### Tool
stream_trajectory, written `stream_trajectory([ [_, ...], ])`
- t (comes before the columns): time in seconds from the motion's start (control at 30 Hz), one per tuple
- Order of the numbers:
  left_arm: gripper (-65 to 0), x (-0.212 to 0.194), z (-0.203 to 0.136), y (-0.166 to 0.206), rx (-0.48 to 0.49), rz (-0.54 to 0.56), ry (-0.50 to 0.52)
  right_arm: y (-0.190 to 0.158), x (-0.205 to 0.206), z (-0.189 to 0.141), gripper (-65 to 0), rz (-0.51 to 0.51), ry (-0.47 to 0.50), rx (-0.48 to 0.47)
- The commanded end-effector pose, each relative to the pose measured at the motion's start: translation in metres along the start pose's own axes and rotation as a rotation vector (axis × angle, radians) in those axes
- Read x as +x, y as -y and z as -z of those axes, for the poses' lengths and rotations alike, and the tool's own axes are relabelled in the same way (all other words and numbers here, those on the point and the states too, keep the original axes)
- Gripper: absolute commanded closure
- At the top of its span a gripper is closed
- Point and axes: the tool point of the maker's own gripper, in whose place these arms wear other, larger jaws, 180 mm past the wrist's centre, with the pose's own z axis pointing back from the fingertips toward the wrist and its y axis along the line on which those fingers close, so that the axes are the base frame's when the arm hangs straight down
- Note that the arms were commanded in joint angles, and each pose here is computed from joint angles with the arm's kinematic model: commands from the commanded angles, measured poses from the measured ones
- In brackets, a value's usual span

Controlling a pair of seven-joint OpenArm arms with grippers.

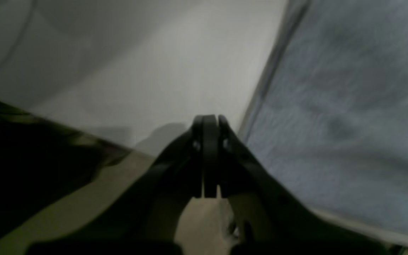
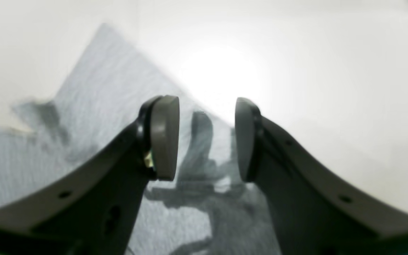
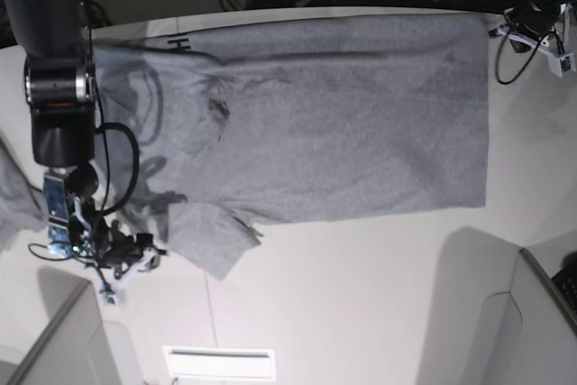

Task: Fold the T-shirt properly
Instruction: 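Reach the right gripper to the sleeve and pinch it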

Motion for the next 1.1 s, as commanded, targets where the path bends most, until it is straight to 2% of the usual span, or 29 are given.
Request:
stream_trajectory([
  [0.0, 0.0, 0.01, -0.007, -0.004, -0.002, -0.001, 0.04, 0.009, 0.026, -0.008, -25.1, -0.011, 0.042, -0.013],
  [0.17, 0.0, 0.005, -0.017, -0.017, 0.004, -0.057, 0.039, 0.017, 0.016, 0.005, -25.2, -0.061, -0.013, -0.017],
  [0.37, 0.0, 0.004, -0.017, -0.02, 0.009, -0.061, 0.039, 0.008, 0.019, 0.007, -36.8, -0.1, 0.01, 0.038],
  [0.43, 0.0, -0.002, -0.02, -0.023, 0.016, -0.057, 0.024, -0.007, 0.02, 0.012, -39.8, -0.11, 0.017, 0.06],
  [0.63, 0.0, -0.003, -0.02, -0.024, 0.019, -0.057, 0.021, -0.034, 0.026, 0.023, -39.8, -0.112, 0.069, 0.104],
  [0.87, 0.0, -0.011, -0.023, -0.028, 0.029, -0.051, -0.001, -0.046, -0.003, 0.046, -39.6, -0.216, 0.034, 0.064],
  [1.07, 0.0, -0.012, -0.023, -0.028, 0.031, -0.05, -0.003, -0.035, 0.004, 0.046, -39.6, -0.2, 0.068, 0.008],
])
